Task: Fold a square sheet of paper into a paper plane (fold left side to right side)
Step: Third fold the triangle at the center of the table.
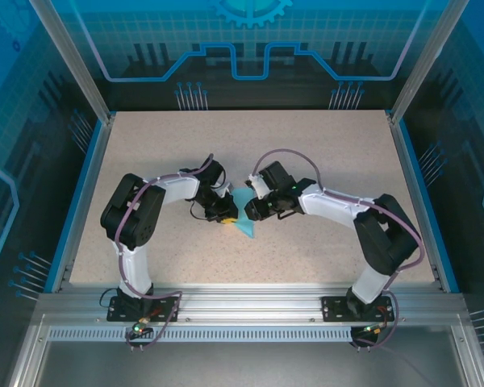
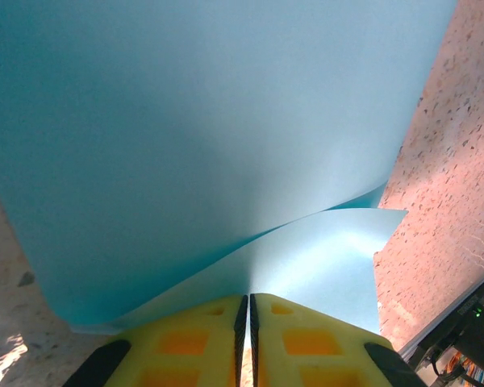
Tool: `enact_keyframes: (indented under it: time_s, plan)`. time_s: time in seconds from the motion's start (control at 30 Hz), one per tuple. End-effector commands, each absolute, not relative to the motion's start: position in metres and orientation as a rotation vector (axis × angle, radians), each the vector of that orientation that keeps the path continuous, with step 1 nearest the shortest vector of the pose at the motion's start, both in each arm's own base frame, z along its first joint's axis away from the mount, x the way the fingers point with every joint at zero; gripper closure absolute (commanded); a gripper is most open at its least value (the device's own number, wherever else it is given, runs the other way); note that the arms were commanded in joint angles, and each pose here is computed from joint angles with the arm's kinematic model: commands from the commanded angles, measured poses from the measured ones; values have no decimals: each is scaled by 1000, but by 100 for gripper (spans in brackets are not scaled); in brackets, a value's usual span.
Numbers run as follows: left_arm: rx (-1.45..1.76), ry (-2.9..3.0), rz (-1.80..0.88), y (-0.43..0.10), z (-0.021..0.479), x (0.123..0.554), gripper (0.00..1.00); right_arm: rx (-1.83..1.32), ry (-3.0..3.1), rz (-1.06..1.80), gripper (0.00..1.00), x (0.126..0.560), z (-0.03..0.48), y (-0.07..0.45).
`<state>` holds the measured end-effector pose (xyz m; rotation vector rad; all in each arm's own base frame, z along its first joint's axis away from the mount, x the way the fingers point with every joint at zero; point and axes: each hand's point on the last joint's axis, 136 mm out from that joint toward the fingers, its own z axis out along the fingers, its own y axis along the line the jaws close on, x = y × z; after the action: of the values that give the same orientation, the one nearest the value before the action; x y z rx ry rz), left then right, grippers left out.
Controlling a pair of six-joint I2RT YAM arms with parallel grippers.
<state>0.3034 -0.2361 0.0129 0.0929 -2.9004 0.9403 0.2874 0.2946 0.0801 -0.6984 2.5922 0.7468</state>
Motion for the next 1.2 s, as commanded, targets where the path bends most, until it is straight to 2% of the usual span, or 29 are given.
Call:
enact_keyframes:
  time_s: [0.0,0.1,0.23,1.17]
  plan:
    - [99,-2879,847,-227,-1,287,86,-680,2657,984,81,254,81,304]
    - [103,-2880,846,-227,-1,287,86,-656,2682,1106,86,240,75,313]
    - [97,-2882,848,-227,0,287,86,-611,2715,1152,87,238,66,318]
    - [97,-2887,825,-225,-2,288,86,-542,2917,1058,88,231,14,308]
